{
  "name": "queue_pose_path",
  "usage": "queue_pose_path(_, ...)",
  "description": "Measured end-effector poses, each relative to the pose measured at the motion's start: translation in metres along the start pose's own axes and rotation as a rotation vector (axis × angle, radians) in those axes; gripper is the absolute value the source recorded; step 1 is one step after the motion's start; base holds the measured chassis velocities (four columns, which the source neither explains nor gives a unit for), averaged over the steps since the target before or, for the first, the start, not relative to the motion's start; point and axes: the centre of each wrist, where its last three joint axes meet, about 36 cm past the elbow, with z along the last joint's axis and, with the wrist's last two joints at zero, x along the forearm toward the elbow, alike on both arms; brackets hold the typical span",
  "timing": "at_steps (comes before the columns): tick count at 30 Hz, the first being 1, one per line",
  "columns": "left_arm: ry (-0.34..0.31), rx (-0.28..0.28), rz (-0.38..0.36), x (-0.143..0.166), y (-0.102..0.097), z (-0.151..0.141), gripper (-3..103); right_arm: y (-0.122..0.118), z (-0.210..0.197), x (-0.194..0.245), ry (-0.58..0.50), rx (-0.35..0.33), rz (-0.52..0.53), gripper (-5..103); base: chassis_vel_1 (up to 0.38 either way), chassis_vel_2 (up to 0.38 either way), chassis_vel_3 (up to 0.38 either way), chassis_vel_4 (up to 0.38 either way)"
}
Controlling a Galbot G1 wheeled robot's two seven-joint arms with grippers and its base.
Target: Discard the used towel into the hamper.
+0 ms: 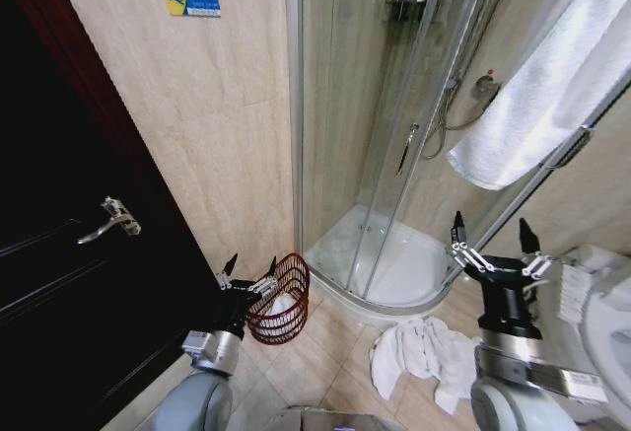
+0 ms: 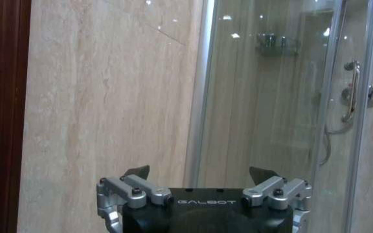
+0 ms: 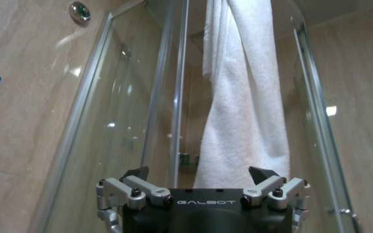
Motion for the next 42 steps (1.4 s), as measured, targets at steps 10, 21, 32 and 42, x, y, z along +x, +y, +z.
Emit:
queue_pose_path(10,0.0,0.0,0.0,0.0,0.0,0.0,100,-0.044,-0.013,-0.019,-0.082,0.093,0.037,100,0.0,0.0,0.0,0.0)
queue_pose_path(21,0.001,0.001,0.0,0.0,0.0,0.0,100,-0.045,-0.013,-0.02,-0.109,0.057,0.058,100,-0.06,-0.065,0.065,0.06)
queue_pose_path(32,0.002,0.001,0.0,0.0,0.0,0.0,100,-0.044,-0.013,-0.021,-0.156,0.035,0.065,100,-0.222,-0.224,0.214,0.215)
queue_pose_path(42,0.002,0.001,0.0,0.0,0.0,0.0,100,-0.043,-0.015,-0.032,-0.208,-0.054,0.004,100,-0.054,-0.069,0.062,0.046)
